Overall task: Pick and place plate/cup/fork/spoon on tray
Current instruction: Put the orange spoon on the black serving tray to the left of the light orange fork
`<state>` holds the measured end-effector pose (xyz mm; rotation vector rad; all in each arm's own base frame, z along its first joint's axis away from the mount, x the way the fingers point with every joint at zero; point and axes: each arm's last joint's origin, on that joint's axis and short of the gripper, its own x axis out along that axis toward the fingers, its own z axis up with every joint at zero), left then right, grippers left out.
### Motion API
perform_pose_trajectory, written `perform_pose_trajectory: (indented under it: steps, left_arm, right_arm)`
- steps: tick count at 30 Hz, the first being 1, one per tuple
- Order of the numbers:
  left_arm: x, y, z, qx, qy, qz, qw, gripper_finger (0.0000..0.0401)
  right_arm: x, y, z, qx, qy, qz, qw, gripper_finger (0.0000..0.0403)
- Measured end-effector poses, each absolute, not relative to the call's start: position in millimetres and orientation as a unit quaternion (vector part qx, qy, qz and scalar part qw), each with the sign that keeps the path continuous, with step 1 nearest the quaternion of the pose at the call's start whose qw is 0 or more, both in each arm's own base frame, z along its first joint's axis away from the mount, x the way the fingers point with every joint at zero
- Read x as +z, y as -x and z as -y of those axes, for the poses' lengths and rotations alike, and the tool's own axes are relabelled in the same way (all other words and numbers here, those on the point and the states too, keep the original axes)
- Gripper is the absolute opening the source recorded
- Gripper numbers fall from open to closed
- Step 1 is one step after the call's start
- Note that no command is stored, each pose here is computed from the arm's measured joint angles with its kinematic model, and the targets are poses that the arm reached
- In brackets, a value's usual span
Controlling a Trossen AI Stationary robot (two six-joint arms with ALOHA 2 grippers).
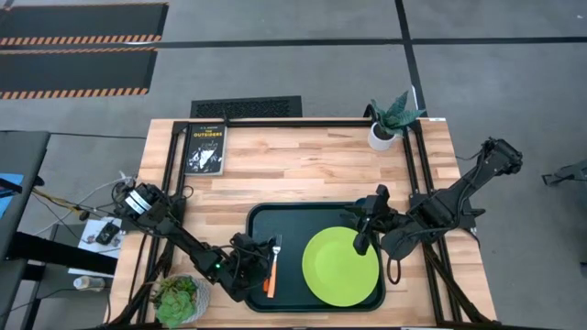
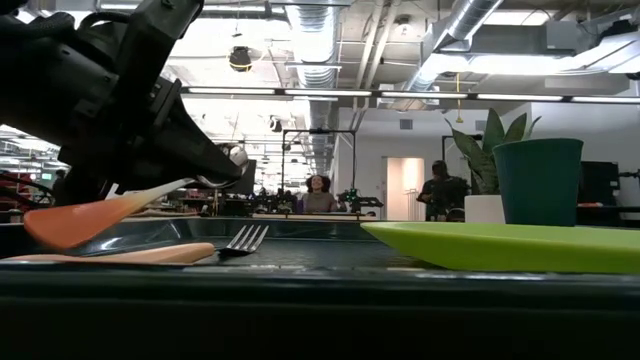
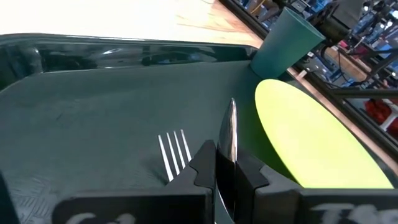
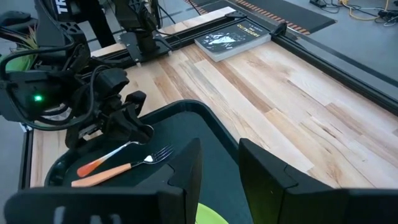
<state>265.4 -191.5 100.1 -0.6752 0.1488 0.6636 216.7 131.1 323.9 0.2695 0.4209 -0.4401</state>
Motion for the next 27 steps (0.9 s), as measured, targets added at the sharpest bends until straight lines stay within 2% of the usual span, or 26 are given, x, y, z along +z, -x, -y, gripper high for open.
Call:
perform_pose_trajectory:
  steps: [27]
  left_arm:
    - [103.5, -271.6, 194.0, 0.309, 0.327, -0.108, 0.886, 0.0002]
  right_arm:
    - [323.6, -216.3, -131.3, -0.214, -0.123, -0.21, 0.946, 0.0129]
